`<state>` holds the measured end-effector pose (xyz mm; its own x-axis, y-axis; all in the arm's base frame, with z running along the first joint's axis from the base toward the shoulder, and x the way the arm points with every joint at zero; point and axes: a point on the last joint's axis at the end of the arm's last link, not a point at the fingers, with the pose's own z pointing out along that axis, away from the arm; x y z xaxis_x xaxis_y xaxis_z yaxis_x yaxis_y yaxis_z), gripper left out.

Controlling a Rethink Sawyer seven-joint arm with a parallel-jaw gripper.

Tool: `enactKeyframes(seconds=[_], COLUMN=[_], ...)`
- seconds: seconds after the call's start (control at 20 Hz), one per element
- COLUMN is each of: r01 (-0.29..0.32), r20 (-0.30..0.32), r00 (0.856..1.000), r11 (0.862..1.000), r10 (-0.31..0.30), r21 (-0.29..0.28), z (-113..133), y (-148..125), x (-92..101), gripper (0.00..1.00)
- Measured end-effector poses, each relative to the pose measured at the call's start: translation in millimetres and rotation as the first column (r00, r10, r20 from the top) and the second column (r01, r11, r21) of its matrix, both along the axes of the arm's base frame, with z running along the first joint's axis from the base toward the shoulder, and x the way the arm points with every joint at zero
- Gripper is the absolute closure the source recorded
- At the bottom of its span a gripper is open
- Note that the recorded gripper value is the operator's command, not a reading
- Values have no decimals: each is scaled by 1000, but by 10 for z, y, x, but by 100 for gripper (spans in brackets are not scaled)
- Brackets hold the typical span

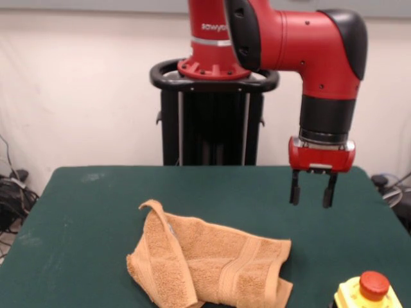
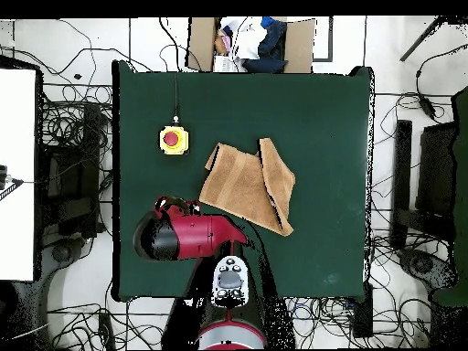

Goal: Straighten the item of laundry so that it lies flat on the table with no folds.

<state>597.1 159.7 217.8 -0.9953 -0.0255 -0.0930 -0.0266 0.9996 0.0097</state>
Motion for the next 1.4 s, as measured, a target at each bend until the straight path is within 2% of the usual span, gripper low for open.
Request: enactKeyframes(seconds=[0.2, 0.35, 0.45, 0.8, 1.05, 1.15, 1.2, 1.35, 1.4], r01=[-34, -56, -76, -92, -56, -36, -12, 10, 31], r20=[5, 6, 8, 11, 11, 7, 0, -6, -5], r00=[999, 998, 997, 996, 998, 999, 1000, 1000, 999], r11=[999, 998, 997, 994, 996, 997, 997, 998, 998], r10=[34, 56, 76, 92, 57, 36, 12, -10, -31], r21=[15, 6, -17, -58, -74, -72, -70, -64, -63], z=[279, 468, 627, 1028, 1402, 1529, 1694, 1854, 1998], y=[232, 466, 714, 1266, 1474, 1490, 1499, 1508, 1491], x=[160, 129, 28, -266, -464, -505, -549, -584, -614], gripper=[0, 0, 0, 0, 0, 0, 0, 0, 0])
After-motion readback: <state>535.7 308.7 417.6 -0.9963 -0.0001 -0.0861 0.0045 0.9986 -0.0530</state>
